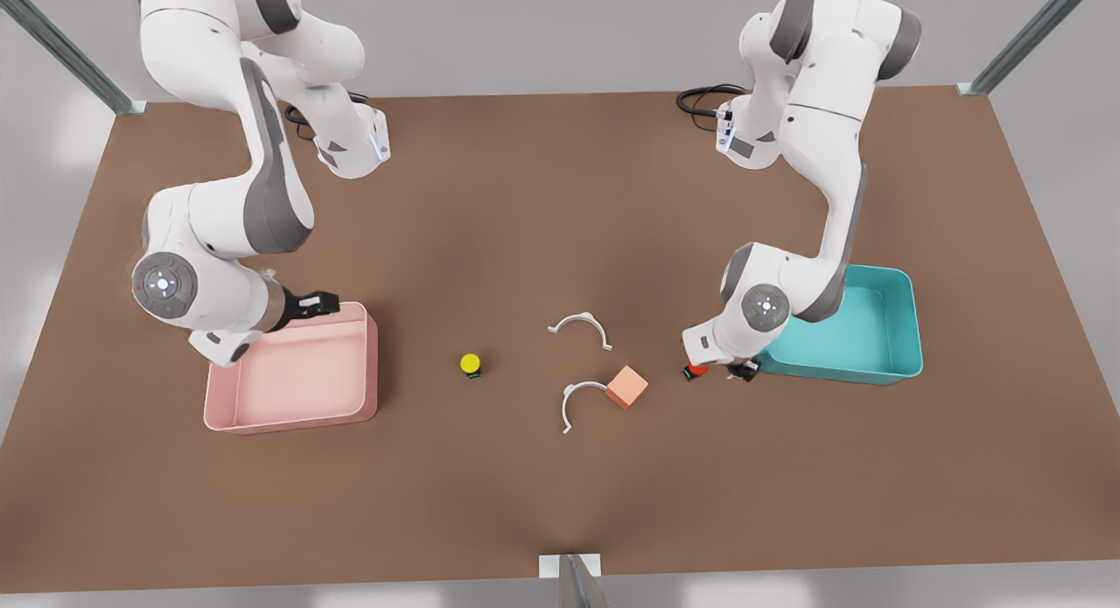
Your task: Place the red button in the blue storage box with the left arm, and place the yellow button in the pink storage box with the right arm
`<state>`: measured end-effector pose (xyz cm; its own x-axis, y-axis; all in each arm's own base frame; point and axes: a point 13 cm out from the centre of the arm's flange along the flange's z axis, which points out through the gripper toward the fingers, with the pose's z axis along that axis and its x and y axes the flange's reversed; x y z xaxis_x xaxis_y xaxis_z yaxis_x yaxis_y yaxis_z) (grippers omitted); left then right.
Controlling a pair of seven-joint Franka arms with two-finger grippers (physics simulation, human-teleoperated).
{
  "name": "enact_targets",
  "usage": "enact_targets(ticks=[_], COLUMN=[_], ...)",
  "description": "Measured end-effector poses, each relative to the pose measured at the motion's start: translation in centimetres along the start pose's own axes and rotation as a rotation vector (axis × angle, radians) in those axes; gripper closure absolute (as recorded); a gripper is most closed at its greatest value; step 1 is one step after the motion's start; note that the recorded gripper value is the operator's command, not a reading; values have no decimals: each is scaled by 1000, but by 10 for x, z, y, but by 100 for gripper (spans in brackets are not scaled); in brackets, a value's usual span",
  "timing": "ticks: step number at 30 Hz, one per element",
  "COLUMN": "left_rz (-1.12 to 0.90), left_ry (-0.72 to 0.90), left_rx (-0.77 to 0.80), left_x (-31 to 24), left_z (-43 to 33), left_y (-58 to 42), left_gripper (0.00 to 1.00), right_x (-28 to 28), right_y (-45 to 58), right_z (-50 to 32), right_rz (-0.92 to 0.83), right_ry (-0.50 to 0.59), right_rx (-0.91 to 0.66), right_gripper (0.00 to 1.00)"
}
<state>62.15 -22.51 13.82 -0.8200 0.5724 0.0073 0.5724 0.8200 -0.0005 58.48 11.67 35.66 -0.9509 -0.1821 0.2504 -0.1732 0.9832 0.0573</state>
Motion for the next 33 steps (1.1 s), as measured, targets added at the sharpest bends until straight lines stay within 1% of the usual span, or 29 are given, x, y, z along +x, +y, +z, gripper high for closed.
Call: enact_targets(ticks=[4,7,11,15,16,17,18,19,20,23,27,30,33], left_rz=[59,89,119,140,145,149,153,157,161,171,180,181,177], left_ry=[-56,-65,-40,-22,-21,-22,-23,-25,-27,-32,-46,-62,-78], left_rx=[-13,-16,-8,-2,-1,-2,-2,-3,-3,-5,-10,-19,-28], left_x=[-17,-16,0,7,7,7,6,5,5,4,0,-3,-6], left_z=[19,33,56,77,80,81,82,82,82,80,70,53,28], left_y=[-7,-10,-14,-14,-13,-13,-12,-12,-12,-11,-9,-4,4], left_gripper=[0,0,0,2,8,18,22,22,25,38,43,45,46], right_x=[-35,-51,-88,-120,-130,-141,-150,-157,-162,-174,-190,-198,-196], right_y=[49,77,96,117,119,125,128,131,136,140,140,147,175], right_z=[62,111,136,157,165,170,176,184,191,218,246,245,239], right_rz=[-22,-5,55,63,71,75,83,88,86,61,1,-44,-88], right_ry=[3,-2,-83,-151,-161,-175,-186,-193,-200,-213,-247,-283,-305], right_rx=[12,23,15,54,56,55,53,51,47,45,43,35,2], right_gripper=[0,0,0,0,0,0,0,0,0,0,0,0,0])
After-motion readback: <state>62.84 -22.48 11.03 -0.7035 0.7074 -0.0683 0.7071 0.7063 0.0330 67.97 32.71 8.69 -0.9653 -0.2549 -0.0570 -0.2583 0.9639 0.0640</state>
